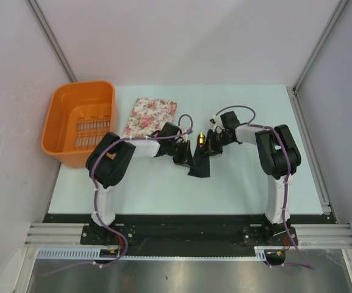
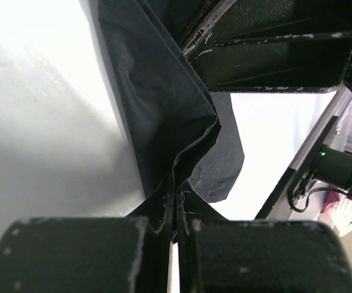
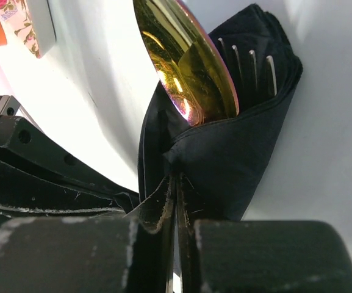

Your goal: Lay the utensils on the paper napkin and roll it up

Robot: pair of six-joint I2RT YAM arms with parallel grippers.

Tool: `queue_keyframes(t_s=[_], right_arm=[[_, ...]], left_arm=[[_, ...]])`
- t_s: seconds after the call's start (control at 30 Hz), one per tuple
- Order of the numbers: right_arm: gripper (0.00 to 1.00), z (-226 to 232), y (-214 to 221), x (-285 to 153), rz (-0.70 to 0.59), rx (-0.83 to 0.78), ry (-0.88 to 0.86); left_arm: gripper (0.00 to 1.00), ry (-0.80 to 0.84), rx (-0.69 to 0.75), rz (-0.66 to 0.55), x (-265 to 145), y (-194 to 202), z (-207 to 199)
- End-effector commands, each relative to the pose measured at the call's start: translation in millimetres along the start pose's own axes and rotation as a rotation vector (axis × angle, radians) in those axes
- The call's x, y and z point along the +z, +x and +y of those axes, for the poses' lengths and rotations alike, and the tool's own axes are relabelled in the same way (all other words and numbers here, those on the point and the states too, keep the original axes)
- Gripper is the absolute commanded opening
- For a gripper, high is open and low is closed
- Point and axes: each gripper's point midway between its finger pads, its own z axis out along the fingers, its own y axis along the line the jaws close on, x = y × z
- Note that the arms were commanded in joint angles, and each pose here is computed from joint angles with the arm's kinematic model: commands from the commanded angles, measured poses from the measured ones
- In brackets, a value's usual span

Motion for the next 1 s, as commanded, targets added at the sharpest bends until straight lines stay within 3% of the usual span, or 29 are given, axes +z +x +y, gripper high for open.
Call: queue_keyframes(t_s=[0.0, 0.2, 0.37, 0.77, 0.97], right_arm=[[0.01, -25.3, 12.0, 12.0, 0.016, 0.021, 0.072], [0.00, -31.1, 17.6, 14.7, 0.024, 0.042, 0.081], [0.00, -32.8, 19.3, 15.0, 0.025, 0.048, 0.085], [0.00, -24.3, 19.0, 10.5, 0.024, 0.051, 0.068], [0.07, -1.6, 10.0, -4.9, 0.004, 0.028, 0.035]], left_arm=[[0.00, 0.095, 0.015, -0.071, -8.9, -11.4, -25.2], [0.00, 0.262, -0.007, -0.105, -8.8, -20.5, -66.6], [0.00, 0.294, -0.034, -0.094, 4.4, -16.2, -72.9], [0.00, 0.169, -0.092, -0.053, 35.8, -4.9, -28.8], [0.00, 0.103, -0.099, -0.025, 37.2, 3.0, -11.1]])
